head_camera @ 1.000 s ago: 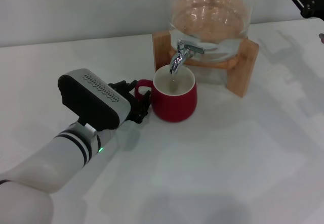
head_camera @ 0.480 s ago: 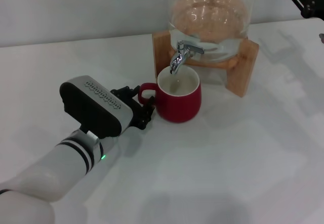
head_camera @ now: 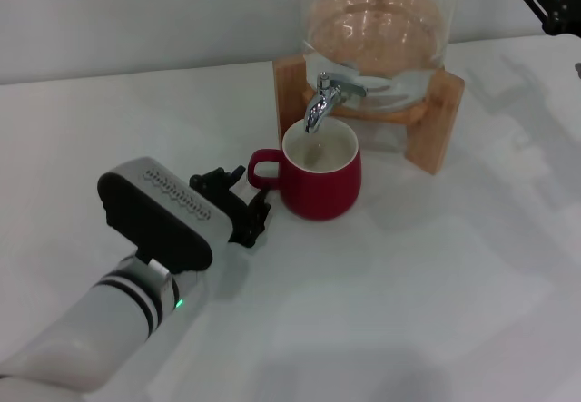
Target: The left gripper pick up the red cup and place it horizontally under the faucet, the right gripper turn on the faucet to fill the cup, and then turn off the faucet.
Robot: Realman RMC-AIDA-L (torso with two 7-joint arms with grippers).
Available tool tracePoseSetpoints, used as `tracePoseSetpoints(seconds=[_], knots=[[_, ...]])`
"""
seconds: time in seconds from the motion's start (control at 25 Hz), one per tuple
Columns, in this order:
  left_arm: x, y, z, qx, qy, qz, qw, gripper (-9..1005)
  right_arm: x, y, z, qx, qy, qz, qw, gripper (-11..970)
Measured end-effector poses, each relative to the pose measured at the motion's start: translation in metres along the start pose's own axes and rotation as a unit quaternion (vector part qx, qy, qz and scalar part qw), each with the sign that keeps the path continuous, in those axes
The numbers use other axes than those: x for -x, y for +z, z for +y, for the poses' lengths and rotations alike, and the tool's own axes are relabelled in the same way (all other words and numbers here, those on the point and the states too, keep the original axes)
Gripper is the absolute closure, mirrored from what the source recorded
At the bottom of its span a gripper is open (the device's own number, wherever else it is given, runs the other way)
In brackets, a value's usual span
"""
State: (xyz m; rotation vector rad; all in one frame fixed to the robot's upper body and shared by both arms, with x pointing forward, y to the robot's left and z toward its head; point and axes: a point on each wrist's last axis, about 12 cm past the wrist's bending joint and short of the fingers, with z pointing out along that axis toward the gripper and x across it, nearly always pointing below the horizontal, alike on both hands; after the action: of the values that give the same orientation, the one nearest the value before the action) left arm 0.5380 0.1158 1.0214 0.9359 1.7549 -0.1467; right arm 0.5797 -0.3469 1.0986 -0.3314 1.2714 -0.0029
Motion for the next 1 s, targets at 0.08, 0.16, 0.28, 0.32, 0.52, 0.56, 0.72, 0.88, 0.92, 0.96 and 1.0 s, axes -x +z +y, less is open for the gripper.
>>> tracePoseSetpoints(seconds=[0.08, 0.16, 0.28, 0.32, 0.52, 0.56, 0.72, 0.88, 0.92, 0.96, 1.0], knots=[[-0.002, -0.003, -0.003, 0.002, 0.001, 0.0, 1.0, 601, 0.0, -0.001, 0.0, 0.0, 0.0, 0.001, 1.0, 314], [-0.005, -0.008, -0.005, 0.005, 0.0, 0.001, 1.0, 601, 0.0, -0.001, 0.0, 0.0, 0.0, 0.001, 1.0, 314], [-0.01, -0.015, -0.005, 0.022, -0.004, -0.002, 1.0, 600, 0.0, -0.001, 0.0, -0.001, 0.0, 0.001, 1.0, 314], [-0.012, -0.019, -0.005, 0.033, -0.004, -0.006, 0.999, 600, 0.0, -0.001, 0.0, -0.003, 0.0, 0.0, 1.0, 314], [-0.015, -0.035, -0.008, 0.078, 0.011, -0.03, 0.996, 600, 0.0, -0.002, -0.002, -0.008, 0.001, -0.004, 1.0, 314], [-0.014, -0.039, -0.008, 0.093, 0.022, -0.038, 0.995, 600, 0.0, -0.003, -0.003, -0.009, 0.001, -0.004, 1.0, 314], [-0.01, -0.052, -0.007, 0.148, 0.055, -0.068, 0.985, 591, -0.001, -0.01, -0.006, -0.017, -0.001, 0.0, 1.0, 314], [-0.003, -0.07, 0.006, 0.244, 0.087, -0.117, 0.959, 572, -0.002, -0.019, -0.014, -0.037, 0.0, 0.0, 0.999, 314], [-0.001, -0.074, 0.01, 0.266, 0.092, -0.128, 0.951, 567, -0.002, -0.023, -0.018, -0.047, -0.001, -0.001, 0.999, 314], [0.0, -0.079, 0.015, 0.291, 0.095, -0.141, 0.941, 563, -0.002, -0.025, -0.02, -0.053, -0.001, -0.003, 0.999, 314], [0.0, -0.084, 0.02, 0.315, 0.098, -0.153, 0.932, 558, -0.001, -0.028, -0.022, -0.061, 0.0, -0.006, 0.998, 314]])
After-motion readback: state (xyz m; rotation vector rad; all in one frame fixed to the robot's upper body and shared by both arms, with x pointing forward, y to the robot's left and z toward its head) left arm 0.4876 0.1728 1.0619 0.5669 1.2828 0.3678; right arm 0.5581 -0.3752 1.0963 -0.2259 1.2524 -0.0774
